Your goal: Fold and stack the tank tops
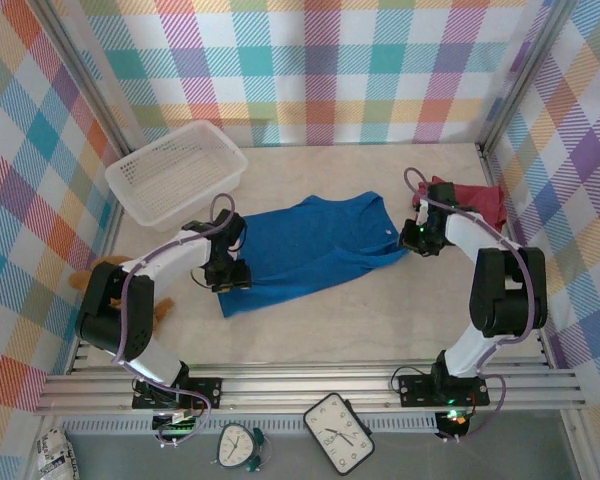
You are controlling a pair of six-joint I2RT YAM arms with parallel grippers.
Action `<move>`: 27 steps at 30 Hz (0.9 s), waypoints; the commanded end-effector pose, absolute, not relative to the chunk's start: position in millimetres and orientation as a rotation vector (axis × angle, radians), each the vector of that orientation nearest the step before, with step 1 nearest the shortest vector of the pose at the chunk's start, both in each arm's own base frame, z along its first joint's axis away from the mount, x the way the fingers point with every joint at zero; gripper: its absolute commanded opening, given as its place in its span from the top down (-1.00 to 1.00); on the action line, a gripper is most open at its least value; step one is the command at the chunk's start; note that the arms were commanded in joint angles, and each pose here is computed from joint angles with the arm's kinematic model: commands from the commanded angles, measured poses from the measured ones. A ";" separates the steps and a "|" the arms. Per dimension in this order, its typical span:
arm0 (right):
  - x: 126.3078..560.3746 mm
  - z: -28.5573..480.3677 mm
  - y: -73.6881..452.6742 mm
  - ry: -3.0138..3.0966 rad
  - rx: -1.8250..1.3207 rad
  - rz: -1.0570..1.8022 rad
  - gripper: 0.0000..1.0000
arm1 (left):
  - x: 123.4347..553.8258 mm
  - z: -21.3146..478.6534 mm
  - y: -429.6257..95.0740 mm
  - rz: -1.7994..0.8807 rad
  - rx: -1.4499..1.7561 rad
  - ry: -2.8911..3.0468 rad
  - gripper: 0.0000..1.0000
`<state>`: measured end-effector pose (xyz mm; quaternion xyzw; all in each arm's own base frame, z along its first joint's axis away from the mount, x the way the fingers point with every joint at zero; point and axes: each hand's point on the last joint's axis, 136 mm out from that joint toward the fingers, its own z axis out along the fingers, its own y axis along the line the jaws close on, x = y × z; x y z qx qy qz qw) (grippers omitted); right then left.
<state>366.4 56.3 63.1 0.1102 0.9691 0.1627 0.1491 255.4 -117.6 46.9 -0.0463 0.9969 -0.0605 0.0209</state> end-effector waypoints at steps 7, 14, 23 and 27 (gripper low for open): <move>383.4 51.6 65.0 2.887 0.353 0.547 0.68 | 242.7 25.8 -111.4 -0.141 -0.144 3.147 0.14; 398.6 33.9 46.9 2.925 0.406 0.447 0.62 | 236.3 11.2 -92.1 0.011 -0.133 3.172 0.23; 419.1 43.0 48.3 2.839 0.454 0.540 0.34 | 235.9 10.1 -90.6 0.019 -0.143 3.184 0.18; 418.6 72.3 57.9 2.757 0.413 0.624 0.20 | 239.6 27.4 -95.6 -0.033 -0.159 3.156 0.08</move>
